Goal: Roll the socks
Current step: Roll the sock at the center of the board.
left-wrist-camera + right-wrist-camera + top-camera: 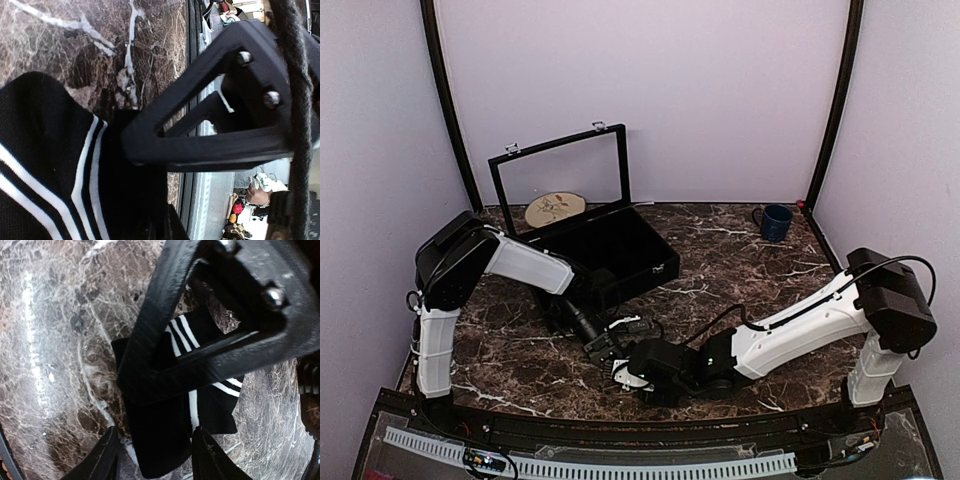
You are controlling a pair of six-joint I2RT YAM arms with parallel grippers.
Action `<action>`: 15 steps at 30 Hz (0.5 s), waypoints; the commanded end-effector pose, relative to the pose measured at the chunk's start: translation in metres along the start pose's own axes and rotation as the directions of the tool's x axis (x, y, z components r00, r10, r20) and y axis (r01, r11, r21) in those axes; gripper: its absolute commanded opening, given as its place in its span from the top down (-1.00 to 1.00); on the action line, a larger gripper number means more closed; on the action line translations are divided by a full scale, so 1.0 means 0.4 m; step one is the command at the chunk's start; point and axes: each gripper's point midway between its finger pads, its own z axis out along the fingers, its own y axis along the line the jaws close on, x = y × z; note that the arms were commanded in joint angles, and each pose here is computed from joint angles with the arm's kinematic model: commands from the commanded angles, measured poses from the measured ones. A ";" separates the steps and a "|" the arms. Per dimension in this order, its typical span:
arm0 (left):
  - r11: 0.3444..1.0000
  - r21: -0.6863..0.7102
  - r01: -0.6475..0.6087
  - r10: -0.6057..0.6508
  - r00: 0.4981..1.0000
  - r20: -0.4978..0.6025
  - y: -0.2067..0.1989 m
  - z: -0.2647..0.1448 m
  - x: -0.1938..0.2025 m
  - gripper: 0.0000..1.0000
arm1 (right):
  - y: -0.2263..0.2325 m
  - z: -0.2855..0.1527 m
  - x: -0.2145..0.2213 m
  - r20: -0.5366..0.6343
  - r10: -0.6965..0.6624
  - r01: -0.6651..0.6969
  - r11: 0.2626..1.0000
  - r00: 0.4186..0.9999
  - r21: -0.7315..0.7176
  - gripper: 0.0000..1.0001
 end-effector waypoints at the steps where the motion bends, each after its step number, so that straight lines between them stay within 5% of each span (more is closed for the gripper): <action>1: 0.998 0.046 0.043 -0.043 0.999 -0.001 -0.007 -0.004 0.019 0.85 | 0.009 0.004 -0.023 0.027 -0.025 0.025 1.000 0.999 -0.002 0.08; 9: 0.997 0.054 0.049 -0.049 0.999 0.000 -0.005 -0.002 0.024 0.86 | 0.010 0.026 -0.001 0.008 -0.029 0.029 0.999 1.000 -0.022 0.19; 15: 0.997 0.052 0.056 -0.056 0.998 -0.003 -0.002 -0.002 0.026 0.85 | 0.010 0.034 0.019 -0.019 -0.016 0.015 0.999 1.000 -0.046 0.47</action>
